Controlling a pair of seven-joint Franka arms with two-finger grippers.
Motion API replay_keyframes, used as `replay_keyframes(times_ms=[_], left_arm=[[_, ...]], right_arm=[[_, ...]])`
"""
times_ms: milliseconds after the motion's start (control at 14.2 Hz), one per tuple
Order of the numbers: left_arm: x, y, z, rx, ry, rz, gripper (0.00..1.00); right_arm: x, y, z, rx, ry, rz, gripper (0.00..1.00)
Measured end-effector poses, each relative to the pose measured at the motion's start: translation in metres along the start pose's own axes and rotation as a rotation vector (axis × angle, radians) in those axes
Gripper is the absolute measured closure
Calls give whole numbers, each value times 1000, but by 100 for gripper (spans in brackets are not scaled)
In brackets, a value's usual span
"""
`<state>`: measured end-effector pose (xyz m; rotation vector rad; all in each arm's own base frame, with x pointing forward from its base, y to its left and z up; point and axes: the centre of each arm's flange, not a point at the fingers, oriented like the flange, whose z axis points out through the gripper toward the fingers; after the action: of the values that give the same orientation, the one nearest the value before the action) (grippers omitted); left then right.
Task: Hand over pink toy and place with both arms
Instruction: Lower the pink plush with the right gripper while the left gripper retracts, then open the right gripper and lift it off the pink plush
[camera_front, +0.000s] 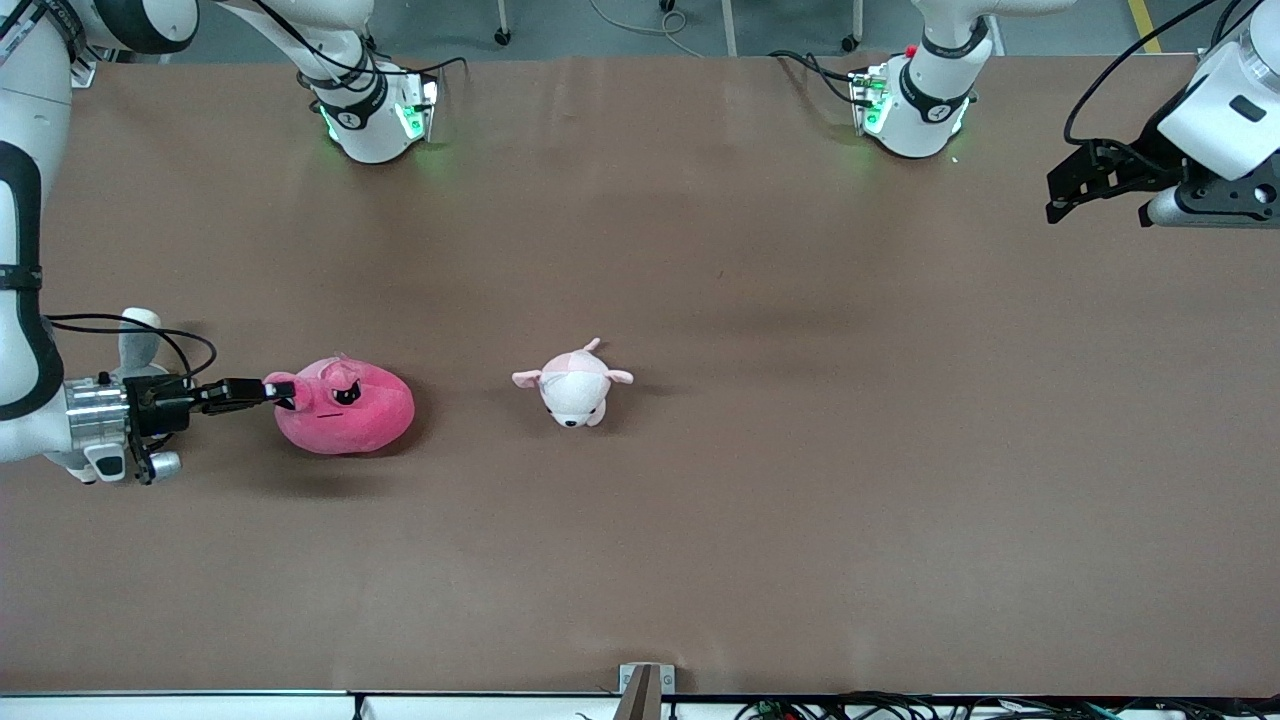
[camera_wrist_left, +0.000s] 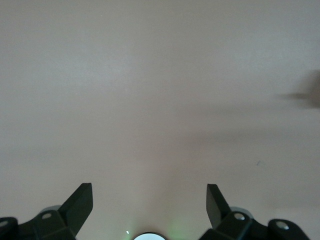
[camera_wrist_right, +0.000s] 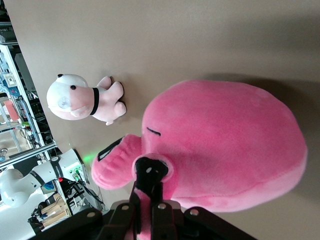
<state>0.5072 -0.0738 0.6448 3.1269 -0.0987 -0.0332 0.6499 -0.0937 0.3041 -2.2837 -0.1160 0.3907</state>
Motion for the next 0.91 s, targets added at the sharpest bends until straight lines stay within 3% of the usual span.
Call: replay_keyframes(times_ms=[562,913], left_arm=[[-3,2,-1,-1,1,3,0],[-3,3,-1,-1,1,6,0]], right_arm=[[3,8,7,6,-9,-7,90],[6,14,7,-6,12,-2,89]])
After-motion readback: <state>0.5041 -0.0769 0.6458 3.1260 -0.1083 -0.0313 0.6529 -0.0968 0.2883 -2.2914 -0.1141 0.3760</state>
